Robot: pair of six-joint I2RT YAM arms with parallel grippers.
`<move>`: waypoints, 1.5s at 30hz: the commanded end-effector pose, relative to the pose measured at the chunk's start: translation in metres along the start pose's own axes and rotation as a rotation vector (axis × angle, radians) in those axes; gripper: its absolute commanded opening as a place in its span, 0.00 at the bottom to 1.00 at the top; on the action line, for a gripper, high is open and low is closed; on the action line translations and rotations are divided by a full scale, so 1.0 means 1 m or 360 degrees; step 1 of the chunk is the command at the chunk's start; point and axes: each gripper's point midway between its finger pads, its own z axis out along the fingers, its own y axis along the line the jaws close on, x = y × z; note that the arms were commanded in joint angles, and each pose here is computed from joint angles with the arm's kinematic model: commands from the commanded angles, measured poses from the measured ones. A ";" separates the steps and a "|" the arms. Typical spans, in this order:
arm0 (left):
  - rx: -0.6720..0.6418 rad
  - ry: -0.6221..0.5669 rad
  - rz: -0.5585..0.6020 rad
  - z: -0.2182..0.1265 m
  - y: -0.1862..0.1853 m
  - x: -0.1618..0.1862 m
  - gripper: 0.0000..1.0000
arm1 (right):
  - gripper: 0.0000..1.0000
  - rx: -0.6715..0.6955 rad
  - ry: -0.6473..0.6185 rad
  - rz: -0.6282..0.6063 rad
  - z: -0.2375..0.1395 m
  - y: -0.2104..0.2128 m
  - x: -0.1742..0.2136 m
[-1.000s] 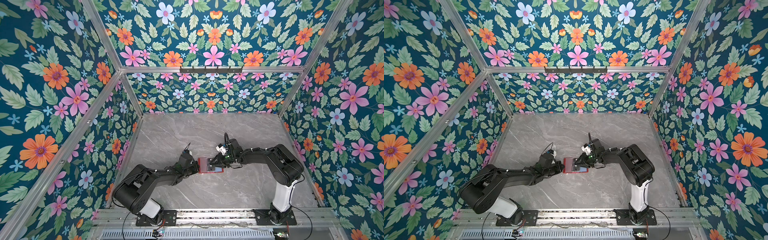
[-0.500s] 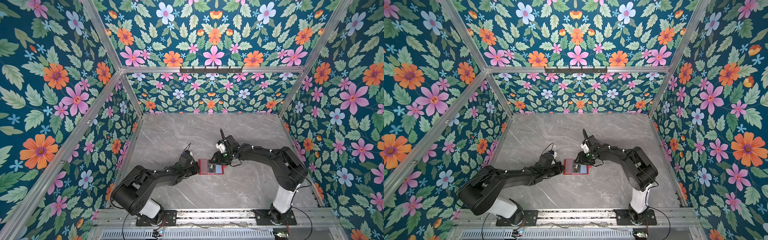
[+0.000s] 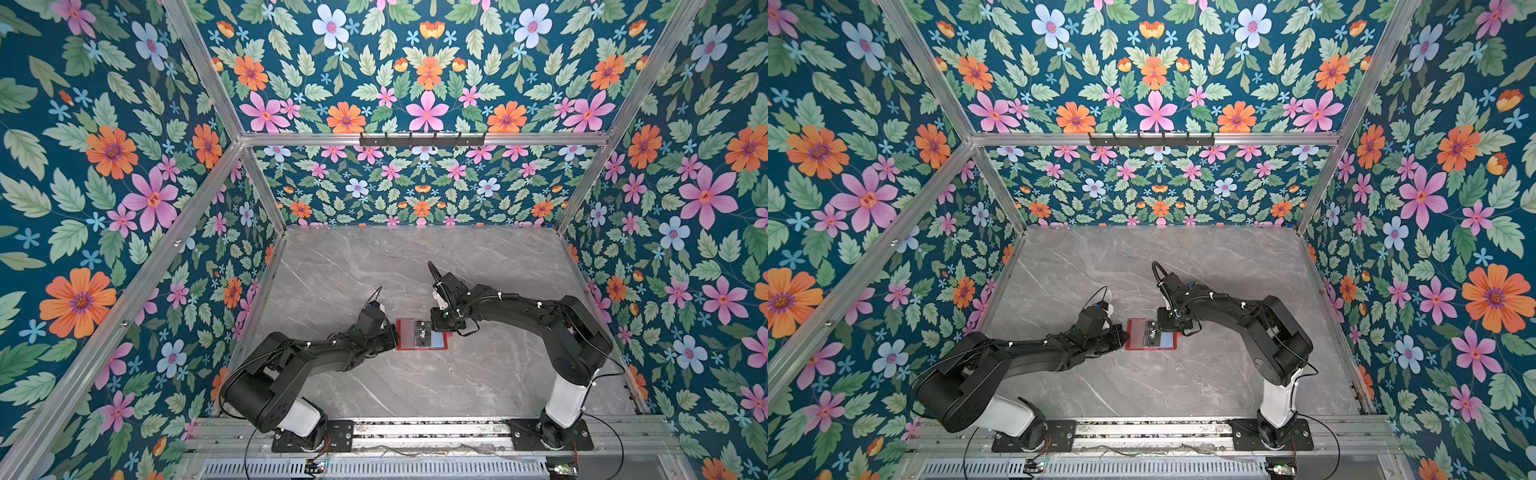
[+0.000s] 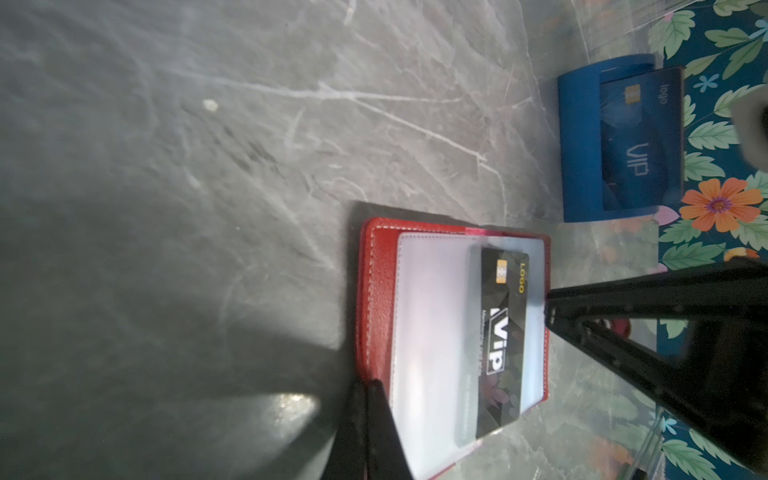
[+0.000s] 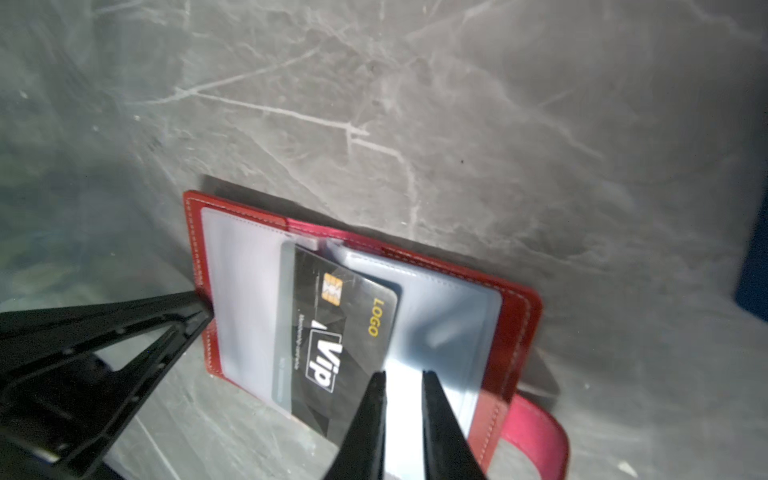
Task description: Put the credit cards into the card holder
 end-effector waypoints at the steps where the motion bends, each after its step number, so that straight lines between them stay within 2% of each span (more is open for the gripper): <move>1: -0.0133 0.0104 -0.0004 -0.001 0.021 0.017 0.00 | 0.14 0.0109 0.0045 -0.0012 0.002 -0.010 0.008; 9: -0.0127 0.0108 0.0000 0.000 0.019 0.017 0.00 | 0.11 0.0130 0.0094 -0.0014 0.012 -0.007 0.011; 24: -0.0117 0.0115 0.0005 0.001 0.018 0.019 0.00 | 0.18 0.0114 0.0176 -0.0030 0.025 -0.002 0.018; 45: -0.0036 0.0123 0.0011 -0.001 0.008 0.020 0.00 | 0.39 0.0117 0.0236 -0.0093 0.032 0.010 0.025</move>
